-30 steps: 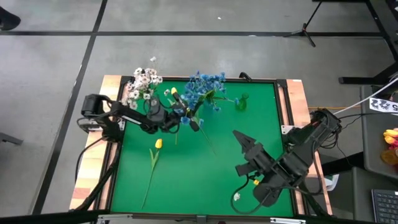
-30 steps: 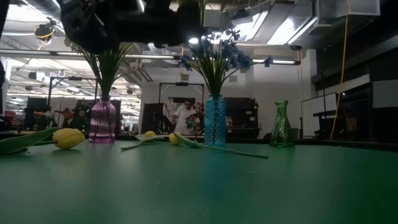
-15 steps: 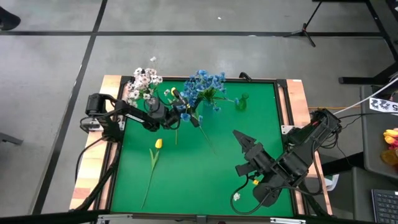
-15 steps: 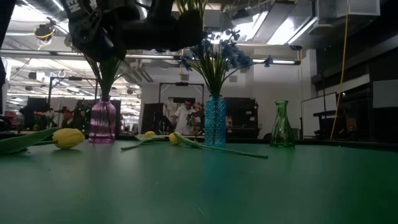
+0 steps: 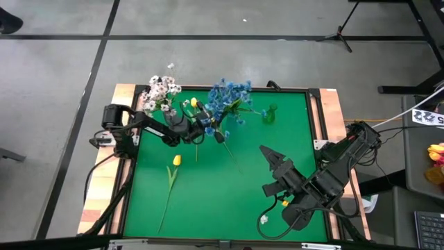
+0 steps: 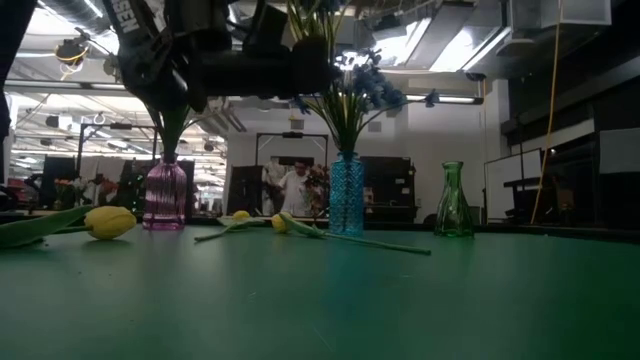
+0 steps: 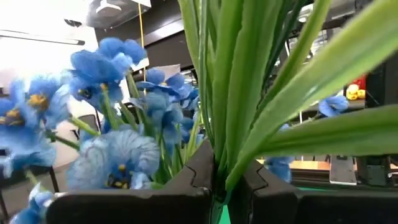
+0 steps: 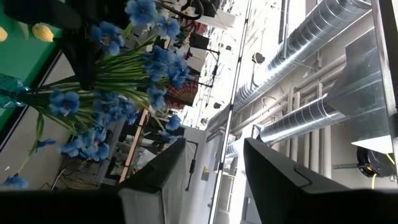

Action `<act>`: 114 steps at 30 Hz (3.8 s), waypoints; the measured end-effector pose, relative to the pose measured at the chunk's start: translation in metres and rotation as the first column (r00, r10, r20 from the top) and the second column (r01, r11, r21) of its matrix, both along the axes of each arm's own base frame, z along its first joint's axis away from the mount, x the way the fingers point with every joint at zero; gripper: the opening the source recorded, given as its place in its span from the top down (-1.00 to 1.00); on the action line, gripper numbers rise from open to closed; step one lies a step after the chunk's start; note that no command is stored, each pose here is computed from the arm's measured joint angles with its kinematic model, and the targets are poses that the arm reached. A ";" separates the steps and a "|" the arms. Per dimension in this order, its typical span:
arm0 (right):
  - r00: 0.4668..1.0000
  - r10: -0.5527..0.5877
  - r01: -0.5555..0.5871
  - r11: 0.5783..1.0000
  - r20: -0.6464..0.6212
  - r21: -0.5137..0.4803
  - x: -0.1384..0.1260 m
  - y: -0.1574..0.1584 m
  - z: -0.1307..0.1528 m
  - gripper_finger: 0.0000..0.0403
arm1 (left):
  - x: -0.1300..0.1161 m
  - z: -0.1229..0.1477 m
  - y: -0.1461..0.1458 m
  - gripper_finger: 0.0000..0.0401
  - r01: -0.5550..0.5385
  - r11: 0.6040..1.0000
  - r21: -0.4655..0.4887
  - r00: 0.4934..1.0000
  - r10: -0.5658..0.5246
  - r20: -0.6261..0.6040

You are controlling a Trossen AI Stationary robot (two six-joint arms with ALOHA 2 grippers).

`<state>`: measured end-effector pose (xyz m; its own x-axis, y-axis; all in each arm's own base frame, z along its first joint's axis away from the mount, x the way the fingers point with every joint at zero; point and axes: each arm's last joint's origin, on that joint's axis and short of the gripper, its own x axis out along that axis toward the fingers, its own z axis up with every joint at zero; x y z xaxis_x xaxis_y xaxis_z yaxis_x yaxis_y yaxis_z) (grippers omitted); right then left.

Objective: Sort flowers into vase by color
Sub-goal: Put the blue flowers into the blue vase

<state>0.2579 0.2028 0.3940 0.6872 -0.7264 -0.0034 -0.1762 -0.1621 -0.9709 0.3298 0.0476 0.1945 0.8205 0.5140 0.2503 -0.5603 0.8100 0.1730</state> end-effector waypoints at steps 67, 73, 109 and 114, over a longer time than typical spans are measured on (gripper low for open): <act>0.999 0.040 -0.039 0.998 -0.018 0.050 0.001 0.001 -0.002 0.22 | 0.034 -0.002 0.073 0.91 -0.040 0.926 -0.375 0.949 -0.082 -0.305; 0.999 0.043 -0.042 0.998 -0.017 0.055 0.001 0.001 -0.002 0.22 | 0.032 -0.003 0.079 0.91 -0.018 0.903 -0.429 0.953 -0.114 -0.280; 0.999 0.043 -0.041 0.998 -0.020 0.051 0.001 0.001 -0.002 0.22 | 0.027 -0.018 0.086 0.91 0.008 0.827 -0.563 0.915 -0.233 -0.330; 0.999 0.042 -0.041 0.998 -0.019 0.053 0.001 0.001 -0.002 0.22 | 0.026 -0.015 0.086 0.91 0.016 0.844 -0.536 0.906 -0.239 -0.350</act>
